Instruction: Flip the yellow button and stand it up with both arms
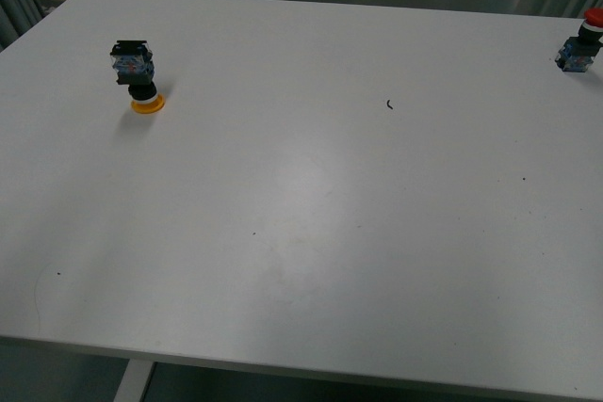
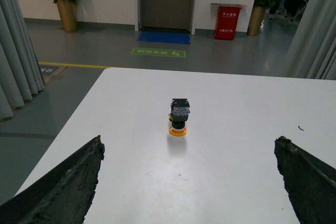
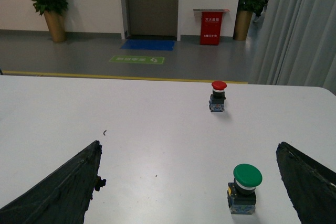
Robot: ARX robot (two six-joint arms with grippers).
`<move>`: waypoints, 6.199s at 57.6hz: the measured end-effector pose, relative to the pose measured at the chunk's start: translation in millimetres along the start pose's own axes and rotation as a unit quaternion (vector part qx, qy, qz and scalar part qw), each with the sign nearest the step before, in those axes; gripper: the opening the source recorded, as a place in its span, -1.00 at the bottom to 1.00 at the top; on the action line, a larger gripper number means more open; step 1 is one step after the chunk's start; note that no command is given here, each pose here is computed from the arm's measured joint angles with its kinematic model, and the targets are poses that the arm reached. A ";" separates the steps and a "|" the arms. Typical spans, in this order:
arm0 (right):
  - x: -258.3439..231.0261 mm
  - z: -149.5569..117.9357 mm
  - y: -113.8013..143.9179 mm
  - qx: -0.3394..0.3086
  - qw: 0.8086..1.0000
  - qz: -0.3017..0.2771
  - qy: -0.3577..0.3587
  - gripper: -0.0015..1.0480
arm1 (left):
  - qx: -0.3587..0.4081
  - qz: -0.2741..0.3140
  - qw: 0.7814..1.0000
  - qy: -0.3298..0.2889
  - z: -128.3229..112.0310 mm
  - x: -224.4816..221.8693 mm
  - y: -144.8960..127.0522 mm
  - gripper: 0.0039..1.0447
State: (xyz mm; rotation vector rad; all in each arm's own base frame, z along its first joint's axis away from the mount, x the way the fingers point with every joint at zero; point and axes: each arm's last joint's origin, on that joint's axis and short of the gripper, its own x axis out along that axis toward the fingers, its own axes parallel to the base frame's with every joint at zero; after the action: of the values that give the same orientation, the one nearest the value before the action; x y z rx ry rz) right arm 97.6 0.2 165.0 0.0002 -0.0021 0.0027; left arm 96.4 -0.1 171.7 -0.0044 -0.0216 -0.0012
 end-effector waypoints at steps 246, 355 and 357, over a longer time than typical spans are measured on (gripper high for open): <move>0.0 0.0 0.0 0.000 1.000 0.000 0.000 0.86 | -0.077 -0.022 0.866 0.493 -11.3 378.4 -28.7 0.87; 0.0 0.0 0.0 0.000 1.000 0.000 0.000 0.86 | -0.346 -0.449 0.781 0.261 18.3 263.6 -126.5 -0.33; 0.0 0.0 0.0 0.000 1.000 0.000 0.000 0.86 | -0.367 -0.462 0.771 0.240 21.5 259.0 -129.3 -0.33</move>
State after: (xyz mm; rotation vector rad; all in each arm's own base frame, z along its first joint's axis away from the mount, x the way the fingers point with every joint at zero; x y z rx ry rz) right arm 97.6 0.2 165.0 0.0006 -0.0021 0.0027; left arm 354.7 -129.6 199.3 -0.7876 0.4994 -1.0119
